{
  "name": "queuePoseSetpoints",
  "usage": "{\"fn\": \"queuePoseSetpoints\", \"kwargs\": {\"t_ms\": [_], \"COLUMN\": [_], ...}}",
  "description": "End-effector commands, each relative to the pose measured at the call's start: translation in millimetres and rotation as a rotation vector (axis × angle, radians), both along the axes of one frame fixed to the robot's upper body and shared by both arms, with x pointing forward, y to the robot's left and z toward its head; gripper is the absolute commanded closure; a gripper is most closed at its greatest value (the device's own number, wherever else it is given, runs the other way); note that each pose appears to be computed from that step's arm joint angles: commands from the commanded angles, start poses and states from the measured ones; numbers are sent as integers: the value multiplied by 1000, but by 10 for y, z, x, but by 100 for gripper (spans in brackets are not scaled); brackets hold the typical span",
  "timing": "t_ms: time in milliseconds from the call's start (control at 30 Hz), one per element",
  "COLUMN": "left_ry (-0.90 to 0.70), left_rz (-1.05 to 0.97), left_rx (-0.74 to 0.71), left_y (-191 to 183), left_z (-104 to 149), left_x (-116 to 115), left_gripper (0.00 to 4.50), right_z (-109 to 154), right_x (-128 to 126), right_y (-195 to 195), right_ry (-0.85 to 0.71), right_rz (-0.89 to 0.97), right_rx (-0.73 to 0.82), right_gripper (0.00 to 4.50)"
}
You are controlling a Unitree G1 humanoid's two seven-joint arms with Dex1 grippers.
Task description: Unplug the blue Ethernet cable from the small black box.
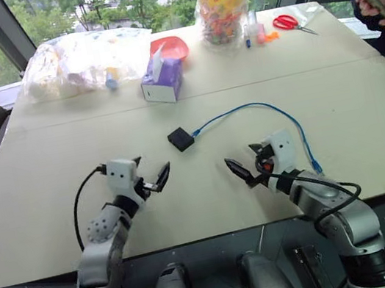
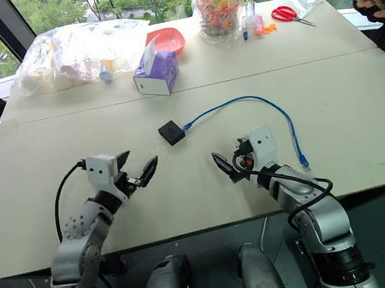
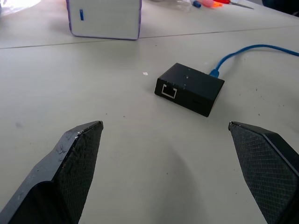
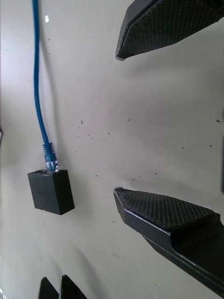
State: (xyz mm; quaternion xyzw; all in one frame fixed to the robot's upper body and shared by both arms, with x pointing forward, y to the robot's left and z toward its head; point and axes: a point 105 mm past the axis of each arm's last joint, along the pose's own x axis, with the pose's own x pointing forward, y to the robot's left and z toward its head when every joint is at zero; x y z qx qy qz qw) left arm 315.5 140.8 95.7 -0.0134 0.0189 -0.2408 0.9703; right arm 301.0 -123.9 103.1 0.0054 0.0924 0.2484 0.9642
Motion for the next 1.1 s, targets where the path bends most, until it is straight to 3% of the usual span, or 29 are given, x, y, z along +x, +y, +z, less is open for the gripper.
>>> {"fn": "queuePoseSetpoints", "kwargs": {"t_ms": [33,300,667,900,1100], "left_ry": [-12,27,5,-2,-8], "left_rz": [-41,-111,-120,-143,-183], "left_rx": [-10,-11,7,6,28], "left_y": [-23,-61,64,65,15], "left_z": [56,28,180,247,244], "left_x": [-15,-126,-52,-32,-50], "left_gripper": [2,2,2,2,2], "right_z": [211,283,463,598,819], "right_x": [-17,-31,119,240,595], "right_y": [68,94,130,216,345], "right_ry": [-71,-61,-50,-73,-127], "right_rz": [42,108,185,368,620], "right_rx": [-2,-19,-97,-275,-502], "right_gripper": [0,0,0,0,0]}}
